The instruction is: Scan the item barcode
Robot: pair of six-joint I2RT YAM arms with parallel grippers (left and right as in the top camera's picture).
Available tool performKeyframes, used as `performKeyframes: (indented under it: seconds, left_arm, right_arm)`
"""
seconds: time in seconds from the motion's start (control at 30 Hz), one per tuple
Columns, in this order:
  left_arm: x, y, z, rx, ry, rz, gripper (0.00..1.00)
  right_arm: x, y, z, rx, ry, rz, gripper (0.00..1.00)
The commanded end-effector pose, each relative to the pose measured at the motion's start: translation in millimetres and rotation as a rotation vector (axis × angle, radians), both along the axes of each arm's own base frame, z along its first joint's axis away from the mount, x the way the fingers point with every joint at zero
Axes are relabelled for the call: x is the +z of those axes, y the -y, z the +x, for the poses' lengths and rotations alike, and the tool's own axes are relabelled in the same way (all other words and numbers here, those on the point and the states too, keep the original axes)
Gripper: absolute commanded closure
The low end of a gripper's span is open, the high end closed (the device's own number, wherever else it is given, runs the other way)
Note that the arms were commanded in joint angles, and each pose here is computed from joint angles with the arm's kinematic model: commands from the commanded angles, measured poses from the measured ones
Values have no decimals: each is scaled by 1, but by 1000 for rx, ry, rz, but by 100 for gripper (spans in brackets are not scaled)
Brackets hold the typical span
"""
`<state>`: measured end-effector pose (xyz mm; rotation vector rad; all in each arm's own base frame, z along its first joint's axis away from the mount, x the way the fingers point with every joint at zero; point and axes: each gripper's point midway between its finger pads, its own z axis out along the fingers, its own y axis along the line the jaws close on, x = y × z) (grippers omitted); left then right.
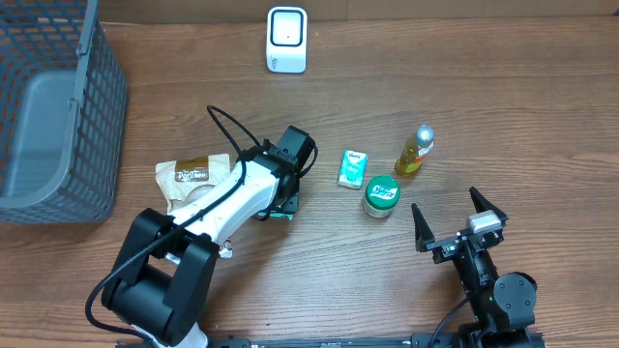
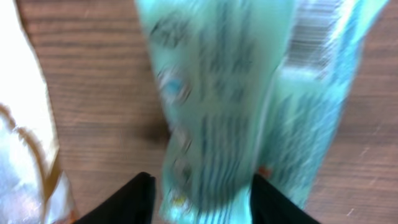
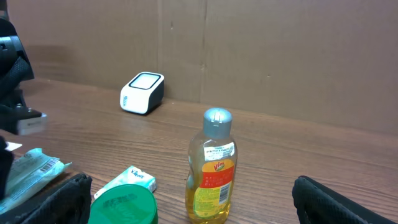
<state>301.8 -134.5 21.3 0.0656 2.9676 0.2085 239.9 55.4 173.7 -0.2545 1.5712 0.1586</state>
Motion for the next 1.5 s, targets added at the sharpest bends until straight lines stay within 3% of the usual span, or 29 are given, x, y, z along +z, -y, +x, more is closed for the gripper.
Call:
performKeyframes:
  seconds: [0.0,0.2,0.3,0.4,0.5,1.07,1.47]
  left_arm:
    - [22,0,17,-13,39,23,43]
    - [66,25,32,-55,45,-70,41]
    - [63,36,27,-115,6,-128,46]
    - [54,32,20,-142,-21,-102,56]
    - [44,27,14,-192,-49,-82,59]
    - [14,15,16,-305,-21,-1,51]
    - [-35,9,8,-345,-143,46,50]
  right_arm:
    - [-2,2,0,-9,2,2,0]
    - [-2,2,0,-9,2,2,0]
    - [-2,2,0,-9,2,2,0]
    - [-2,2,0,-9,2,3,0]
    - [-2,2,0,-9,2,2,0]
    - [-2,2,0,-9,2,2,0]
    - [-2,2,0,-9,2,2,0]
